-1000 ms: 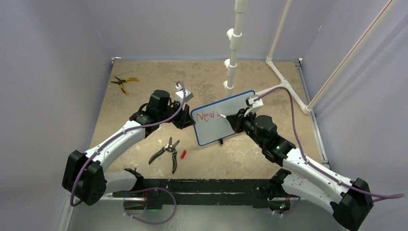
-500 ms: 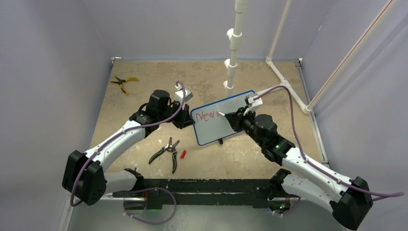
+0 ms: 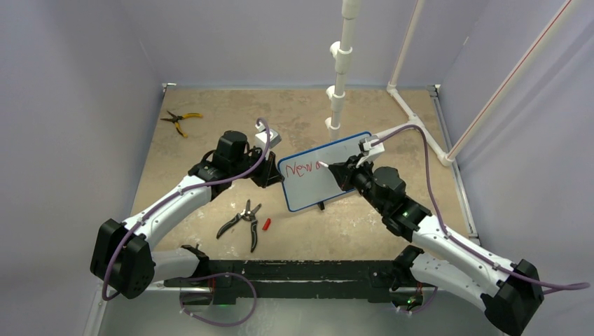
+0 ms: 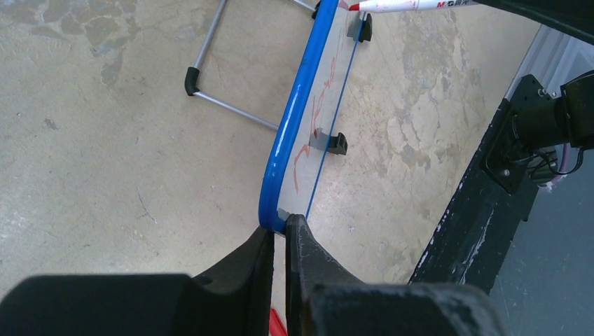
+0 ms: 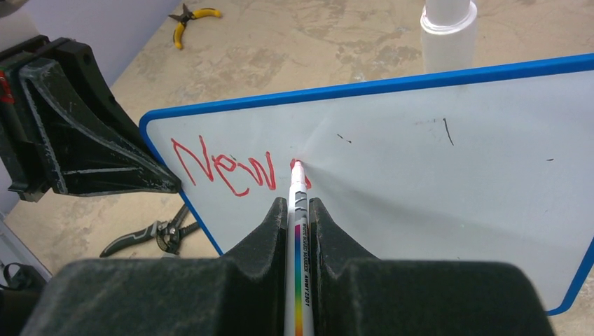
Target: Write a sentence on the whiteboard
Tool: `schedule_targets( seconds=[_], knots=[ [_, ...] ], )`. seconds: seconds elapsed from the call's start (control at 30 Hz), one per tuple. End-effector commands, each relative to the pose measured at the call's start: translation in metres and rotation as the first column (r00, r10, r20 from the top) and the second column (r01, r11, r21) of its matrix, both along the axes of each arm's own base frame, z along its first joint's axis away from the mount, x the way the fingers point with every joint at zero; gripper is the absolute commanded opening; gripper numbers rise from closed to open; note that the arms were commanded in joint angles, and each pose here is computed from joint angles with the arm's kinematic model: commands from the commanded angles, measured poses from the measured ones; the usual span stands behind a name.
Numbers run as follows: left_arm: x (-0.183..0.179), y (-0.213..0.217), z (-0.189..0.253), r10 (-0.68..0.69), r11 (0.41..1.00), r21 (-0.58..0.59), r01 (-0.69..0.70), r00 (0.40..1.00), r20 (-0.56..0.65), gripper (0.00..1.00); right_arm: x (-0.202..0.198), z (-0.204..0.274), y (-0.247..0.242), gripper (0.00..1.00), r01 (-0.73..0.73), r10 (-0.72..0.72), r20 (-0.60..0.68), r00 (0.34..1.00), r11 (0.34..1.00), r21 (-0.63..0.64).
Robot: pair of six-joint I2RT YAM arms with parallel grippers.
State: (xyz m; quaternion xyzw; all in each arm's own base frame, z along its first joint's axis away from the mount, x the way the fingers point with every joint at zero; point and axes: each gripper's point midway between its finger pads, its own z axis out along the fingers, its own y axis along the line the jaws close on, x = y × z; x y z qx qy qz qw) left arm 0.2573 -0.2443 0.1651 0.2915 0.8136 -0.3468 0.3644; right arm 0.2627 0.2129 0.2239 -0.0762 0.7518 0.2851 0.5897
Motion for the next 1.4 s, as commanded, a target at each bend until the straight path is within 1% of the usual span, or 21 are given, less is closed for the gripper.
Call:
schedule_targets(
  seconds=[0.0, 0.33, 0.53, 0.73, 0.87, 1.0, 1.13, 1.37],
  knots=[
    [0.008, -0.002, 0.020, -0.009, 1.000, -0.025, 0.012, 0.996, 0.093, 0.00, 0.007, 0.020, 0.000, 0.00, 0.019, -0.020, 0.047, 0.999, 1.000, 0.017],
    [0.007, -0.002, 0.021, -0.014, 0.999, -0.029, 0.017, 0.996, 0.093, 0.00, 0.005, -0.008, -0.013, 0.00, 0.081, -0.081, -0.038, 0.996, 0.997, -0.009],
    [0.007, -0.002, 0.022, -0.015, 0.999, -0.031, 0.018, 0.995, 0.095, 0.00, 0.000, -0.031, -0.012, 0.00, 0.073, -0.075, -0.100, 0.992, 0.997, -0.022],
    [0.007, -0.003, 0.022, -0.016, 0.999, -0.031, 0.019, 0.995, 0.094, 0.00, -0.003, -0.040, -0.012, 0.00, 0.067, -0.070, -0.128, 0.989, 0.997, -0.028],
    [0.007, -0.003, 0.021, -0.013, 0.999, -0.031, 0.016, 0.996, 0.092, 0.00, -0.005, -0.030, -0.010, 0.00, 0.055, -0.055, -0.112, 0.992, 0.998, -0.010],
    [0.007, -0.002, 0.021, -0.013, 0.999, -0.029, 0.016, 0.995, 0.094, 0.00, -0.006, -0.010, -0.008, 0.00, 0.036, -0.034, -0.064, 0.997, 0.999, 0.024],
    [0.007, -0.002, 0.020, -0.013, 0.999, -0.028, 0.016, 0.996, 0.092, 0.00, -0.005, 0.009, -0.009, 0.00, 0.041, -0.040, -0.017, 0.999, 0.998, 0.057],
    [0.007, -0.002, 0.021, -0.012, 0.999, -0.028, 0.015, 0.995, 0.094, 0.00, 0.004, 0.026, -0.006, 0.00, 0.049, -0.052, 0.040, 0.998, 0.996, 0.079]
  ],
)
